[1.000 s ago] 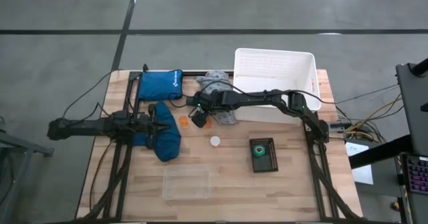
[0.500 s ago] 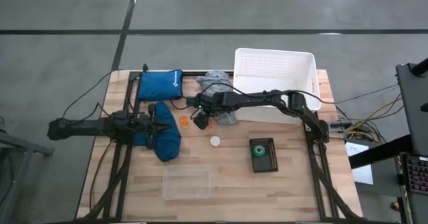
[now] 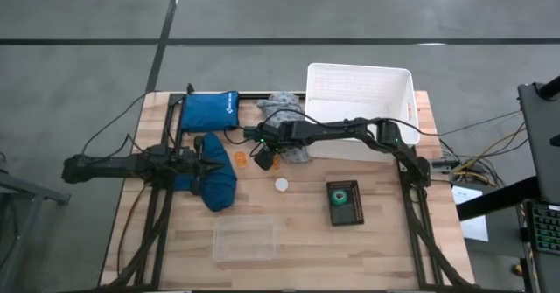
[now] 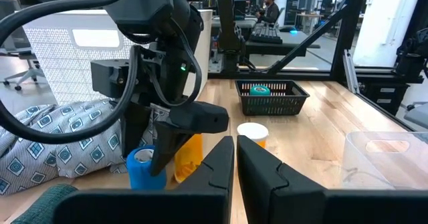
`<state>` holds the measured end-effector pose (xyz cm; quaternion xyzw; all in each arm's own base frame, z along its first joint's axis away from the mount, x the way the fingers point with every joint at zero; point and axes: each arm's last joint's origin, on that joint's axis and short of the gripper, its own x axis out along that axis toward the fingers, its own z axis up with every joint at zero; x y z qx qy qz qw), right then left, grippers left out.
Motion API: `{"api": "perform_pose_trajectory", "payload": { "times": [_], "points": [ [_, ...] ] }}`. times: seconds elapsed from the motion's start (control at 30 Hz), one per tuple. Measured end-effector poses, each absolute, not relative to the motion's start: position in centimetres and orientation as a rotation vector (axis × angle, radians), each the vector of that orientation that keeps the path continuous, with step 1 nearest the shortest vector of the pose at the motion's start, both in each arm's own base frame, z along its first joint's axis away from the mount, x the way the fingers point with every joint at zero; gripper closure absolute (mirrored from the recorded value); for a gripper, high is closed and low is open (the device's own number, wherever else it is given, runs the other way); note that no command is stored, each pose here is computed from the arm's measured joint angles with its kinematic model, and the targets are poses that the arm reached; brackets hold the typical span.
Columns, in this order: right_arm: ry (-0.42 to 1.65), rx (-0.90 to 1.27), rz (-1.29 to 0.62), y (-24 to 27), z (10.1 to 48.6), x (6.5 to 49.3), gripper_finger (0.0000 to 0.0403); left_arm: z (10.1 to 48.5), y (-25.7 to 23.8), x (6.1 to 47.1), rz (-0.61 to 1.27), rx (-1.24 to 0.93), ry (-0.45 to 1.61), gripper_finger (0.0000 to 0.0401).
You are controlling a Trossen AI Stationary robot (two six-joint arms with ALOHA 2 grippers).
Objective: Pick & place medical supplies in basket/bin
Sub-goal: Put the blue bandage into the black bin
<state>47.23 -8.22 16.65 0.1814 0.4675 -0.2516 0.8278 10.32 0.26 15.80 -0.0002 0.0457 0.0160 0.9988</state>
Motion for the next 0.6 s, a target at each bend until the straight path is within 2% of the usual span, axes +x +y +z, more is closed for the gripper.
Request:
{"api": "perform_pose_trajectory", "payload": {
  "times": [0.3,0.6],
  "points": [
    [0.990,0.385,-0.534,-8.23,16.66,47.25,0.0184,15.81,0.27,10.32,0.032,-0.001,0.091,0.0375],
    [0.987,0.385,-0.533,-8.23,16.68,47.28,0.0195,15.80,0.26,10.32,0.032,-0.004,0.091,0.0375]
  ]
}}
